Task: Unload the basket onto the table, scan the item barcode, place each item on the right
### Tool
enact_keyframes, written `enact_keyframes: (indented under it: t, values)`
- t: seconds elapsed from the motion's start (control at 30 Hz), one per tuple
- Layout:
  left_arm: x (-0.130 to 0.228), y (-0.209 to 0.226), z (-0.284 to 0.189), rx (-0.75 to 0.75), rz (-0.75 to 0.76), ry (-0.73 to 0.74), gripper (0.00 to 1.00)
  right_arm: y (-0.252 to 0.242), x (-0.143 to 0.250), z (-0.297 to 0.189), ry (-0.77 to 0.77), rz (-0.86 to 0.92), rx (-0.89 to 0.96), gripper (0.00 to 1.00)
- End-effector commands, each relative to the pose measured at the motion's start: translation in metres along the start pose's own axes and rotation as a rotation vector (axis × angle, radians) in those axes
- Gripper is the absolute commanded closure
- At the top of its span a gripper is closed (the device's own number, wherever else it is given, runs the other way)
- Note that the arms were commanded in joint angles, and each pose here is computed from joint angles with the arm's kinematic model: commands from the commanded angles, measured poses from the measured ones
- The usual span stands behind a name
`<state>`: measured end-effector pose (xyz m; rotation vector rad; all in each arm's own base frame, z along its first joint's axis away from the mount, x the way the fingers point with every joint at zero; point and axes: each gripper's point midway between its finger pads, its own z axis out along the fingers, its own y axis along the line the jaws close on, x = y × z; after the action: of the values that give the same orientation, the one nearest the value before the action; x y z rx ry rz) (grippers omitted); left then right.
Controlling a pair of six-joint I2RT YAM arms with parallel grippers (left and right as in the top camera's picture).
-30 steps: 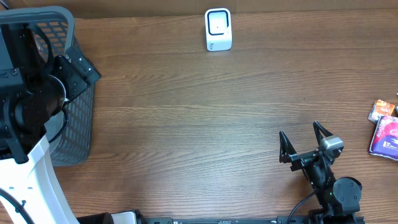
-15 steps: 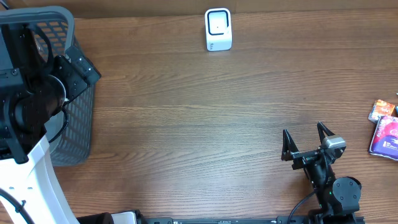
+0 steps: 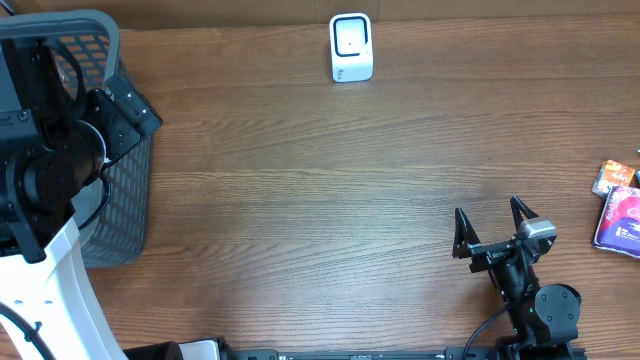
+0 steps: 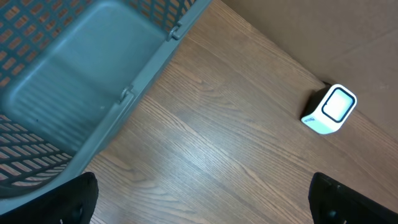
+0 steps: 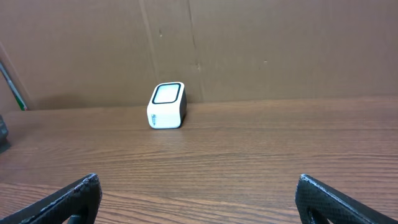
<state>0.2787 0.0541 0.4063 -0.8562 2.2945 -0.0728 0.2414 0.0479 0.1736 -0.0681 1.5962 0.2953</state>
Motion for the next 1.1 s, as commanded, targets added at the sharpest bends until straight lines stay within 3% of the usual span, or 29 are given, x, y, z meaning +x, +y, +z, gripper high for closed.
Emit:
enact_keyframes:
  t: [0.0,0.33,0.43,0.63,0.9,1.07]
  values:
    - [-0.002,0.000,0.000,0.001,0.012,-0.005,0.00,-0.001,0.002,0.000,-0.003,-0.005,0.006,0.00]
    - [0.003,-0.001,-0.006,0.006,0.086,-0.013,0.00,-0.001,0.002,0.000,-0.003,-0.004,0.006,0.00]
    - [0.019,-0.001,-0.005,0.010,0.222,0.021,0.00,-0.001,0.002,0.000,-0.003,-0.004,0.006,0.00]
    - [0.055,0.019,0.008,-0.011,0.264,0.079,0.00,-0.001,0.002,0.000,-0.003,-0.005,0.006,0.00]
    - [0.098,0.013,0.024,0.198,0.469,-0.016,0.00,-0.001,0.002,0.000,-0.003,-0.004,0.006,0.00]
    - [0.126,0.020,0.036,0.282,0.506,-0.125,0.00,-0.001,0.002,0.000,-0.003,-0.004,0.006,0.00]
